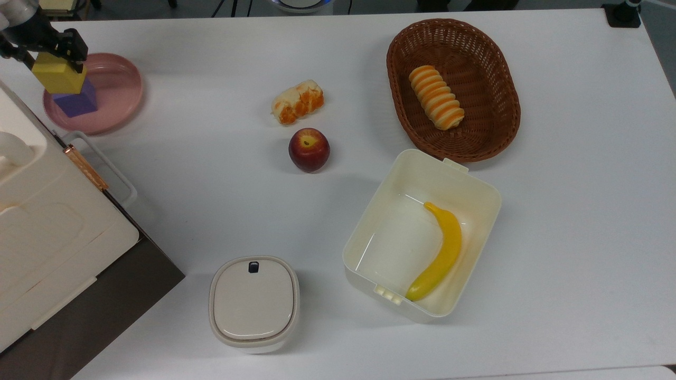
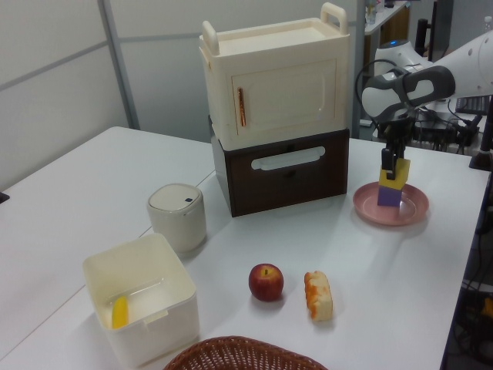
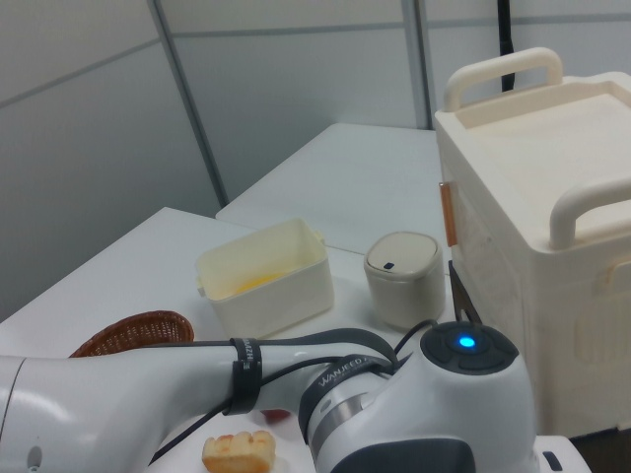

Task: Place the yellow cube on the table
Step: 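Lower the gripper onto the yellow cube atop the purple cube and grasp it, then lift the yellow cube off the purple cube and carry it beside the apple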

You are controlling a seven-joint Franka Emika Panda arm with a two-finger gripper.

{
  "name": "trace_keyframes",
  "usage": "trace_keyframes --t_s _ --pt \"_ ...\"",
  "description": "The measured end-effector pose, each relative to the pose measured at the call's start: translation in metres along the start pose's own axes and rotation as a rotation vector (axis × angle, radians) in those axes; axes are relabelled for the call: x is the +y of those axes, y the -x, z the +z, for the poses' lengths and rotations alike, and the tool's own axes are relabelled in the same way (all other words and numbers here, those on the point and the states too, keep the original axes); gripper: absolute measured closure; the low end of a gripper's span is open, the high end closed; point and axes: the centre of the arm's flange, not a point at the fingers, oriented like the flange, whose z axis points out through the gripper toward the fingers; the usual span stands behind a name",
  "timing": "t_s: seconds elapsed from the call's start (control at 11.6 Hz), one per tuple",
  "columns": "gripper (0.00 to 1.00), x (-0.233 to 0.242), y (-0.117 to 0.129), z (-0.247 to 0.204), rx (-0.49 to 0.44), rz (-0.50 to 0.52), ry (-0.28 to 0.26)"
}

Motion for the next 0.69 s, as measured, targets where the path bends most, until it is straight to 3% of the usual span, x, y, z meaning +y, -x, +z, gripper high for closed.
trace_keyframes --t_s 0.09,0.17,0.26,0.52,0.69 --pt "0.17 0.001 0.001 0.001 0.0 0.002 0.0" --pt "0.37 0.001 0.001 0.001 0.0 0.002 0.0" --pt "0.41 0.001 0.001 -0.001 0.002 0.003 0.002" --pt "0.41 -0.006 -0.003 -0.022 0.03 -0.008 0.021" --pt "0.41 -0.037 -0.025 -0.042 0.059 -0.017 0.02"
